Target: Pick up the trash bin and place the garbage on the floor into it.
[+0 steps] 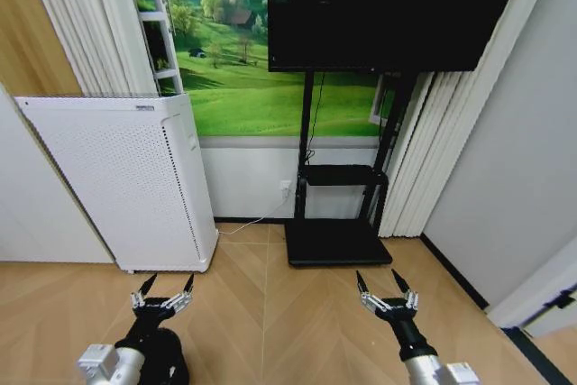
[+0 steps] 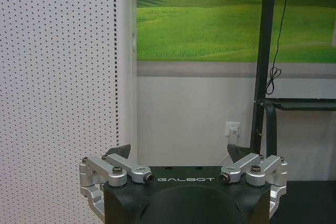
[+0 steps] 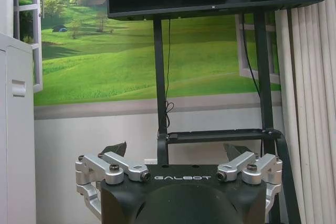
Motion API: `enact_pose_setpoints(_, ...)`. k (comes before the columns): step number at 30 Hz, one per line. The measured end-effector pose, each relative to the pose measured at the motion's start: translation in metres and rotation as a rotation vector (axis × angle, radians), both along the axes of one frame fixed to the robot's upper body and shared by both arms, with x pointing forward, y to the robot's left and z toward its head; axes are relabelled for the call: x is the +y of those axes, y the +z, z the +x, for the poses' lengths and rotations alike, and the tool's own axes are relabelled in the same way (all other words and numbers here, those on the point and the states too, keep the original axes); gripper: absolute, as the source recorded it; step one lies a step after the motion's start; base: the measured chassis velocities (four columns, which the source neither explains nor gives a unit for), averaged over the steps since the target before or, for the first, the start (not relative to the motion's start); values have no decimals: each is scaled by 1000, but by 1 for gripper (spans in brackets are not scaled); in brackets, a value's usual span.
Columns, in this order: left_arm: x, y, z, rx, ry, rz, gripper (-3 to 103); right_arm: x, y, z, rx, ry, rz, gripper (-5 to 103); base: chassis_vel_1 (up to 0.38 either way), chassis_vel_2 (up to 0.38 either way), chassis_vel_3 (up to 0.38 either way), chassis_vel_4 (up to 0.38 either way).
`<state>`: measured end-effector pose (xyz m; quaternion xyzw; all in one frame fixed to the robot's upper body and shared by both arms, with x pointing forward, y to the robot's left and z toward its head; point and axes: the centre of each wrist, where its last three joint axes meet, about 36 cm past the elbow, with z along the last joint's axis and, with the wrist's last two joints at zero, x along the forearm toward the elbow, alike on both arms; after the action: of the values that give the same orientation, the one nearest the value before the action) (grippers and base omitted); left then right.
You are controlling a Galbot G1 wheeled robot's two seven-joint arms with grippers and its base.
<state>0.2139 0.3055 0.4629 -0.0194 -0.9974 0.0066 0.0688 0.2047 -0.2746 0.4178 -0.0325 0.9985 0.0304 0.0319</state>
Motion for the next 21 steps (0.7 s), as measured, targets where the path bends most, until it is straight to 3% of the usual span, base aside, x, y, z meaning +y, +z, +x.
enact_pose_setpoints(21,0,0,0,0,0,0,100,0,0,0,0,0,0,100,-21,-24,-19,-22)
